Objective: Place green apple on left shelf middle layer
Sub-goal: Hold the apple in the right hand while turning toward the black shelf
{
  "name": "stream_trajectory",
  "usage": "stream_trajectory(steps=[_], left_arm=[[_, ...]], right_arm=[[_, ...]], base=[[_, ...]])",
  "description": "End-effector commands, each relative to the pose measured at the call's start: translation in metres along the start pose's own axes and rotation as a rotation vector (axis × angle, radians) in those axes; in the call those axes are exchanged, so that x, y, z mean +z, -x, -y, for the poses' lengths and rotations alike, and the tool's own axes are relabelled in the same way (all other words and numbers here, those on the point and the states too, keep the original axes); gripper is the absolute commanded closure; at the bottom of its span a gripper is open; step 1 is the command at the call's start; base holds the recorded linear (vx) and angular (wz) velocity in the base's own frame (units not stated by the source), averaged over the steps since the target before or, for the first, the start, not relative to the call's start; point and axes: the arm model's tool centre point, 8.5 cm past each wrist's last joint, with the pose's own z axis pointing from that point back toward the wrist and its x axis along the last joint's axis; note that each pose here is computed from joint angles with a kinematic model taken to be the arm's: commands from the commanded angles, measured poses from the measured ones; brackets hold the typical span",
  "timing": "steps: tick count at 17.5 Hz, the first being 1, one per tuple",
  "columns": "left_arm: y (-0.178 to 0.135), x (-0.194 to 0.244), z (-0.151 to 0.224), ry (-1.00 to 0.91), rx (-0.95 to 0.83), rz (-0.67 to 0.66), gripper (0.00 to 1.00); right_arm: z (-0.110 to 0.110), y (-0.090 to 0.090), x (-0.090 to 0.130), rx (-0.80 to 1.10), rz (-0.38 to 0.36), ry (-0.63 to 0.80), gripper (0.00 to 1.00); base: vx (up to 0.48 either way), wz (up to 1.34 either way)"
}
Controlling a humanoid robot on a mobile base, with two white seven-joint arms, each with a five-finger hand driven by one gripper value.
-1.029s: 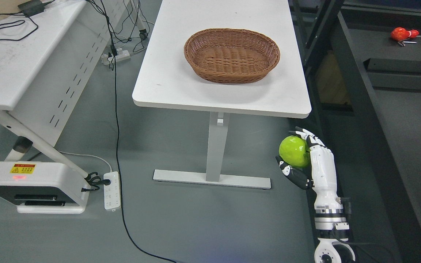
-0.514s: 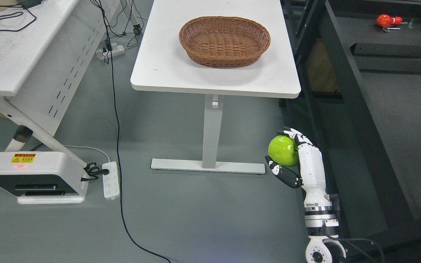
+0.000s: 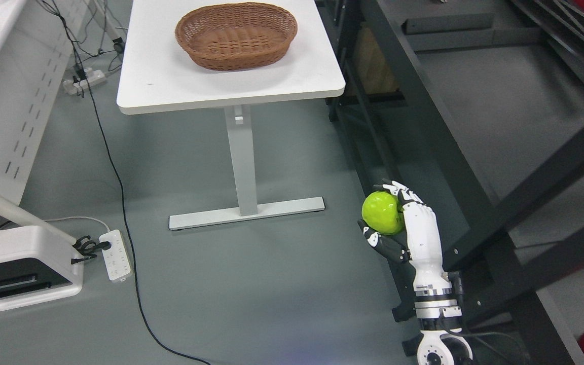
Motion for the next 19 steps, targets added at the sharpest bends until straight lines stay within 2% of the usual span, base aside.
stream_trajectory(steps=[1, 11, 19], left_arm=[[-0.0012, 0.0014, -0.0112, -0.017, -0.003, 0.002, 0.00], [-0.0007, 0.0015, -0.0112, -0.017, -0.002, 0.000, 0.00], [-0.0012, 0.0014, -0.0112, -0.017, -0.003, 0.002, 0.00]], right_arm=[[-0.0083, -0.0075, -0.0009, -0.004, 0.032, -0.039, 1.00], [-0.0074, -0.0071, -0.0010, -0.005, 0.029, -0.035, 0.99], [-0.0080, -0.0055, 0.0027, -0.031, 0.014, -0.032, 0.99]], base=[[-0.174, -0.50], [-0.173, -0.54], [-0.095, -0.82]])
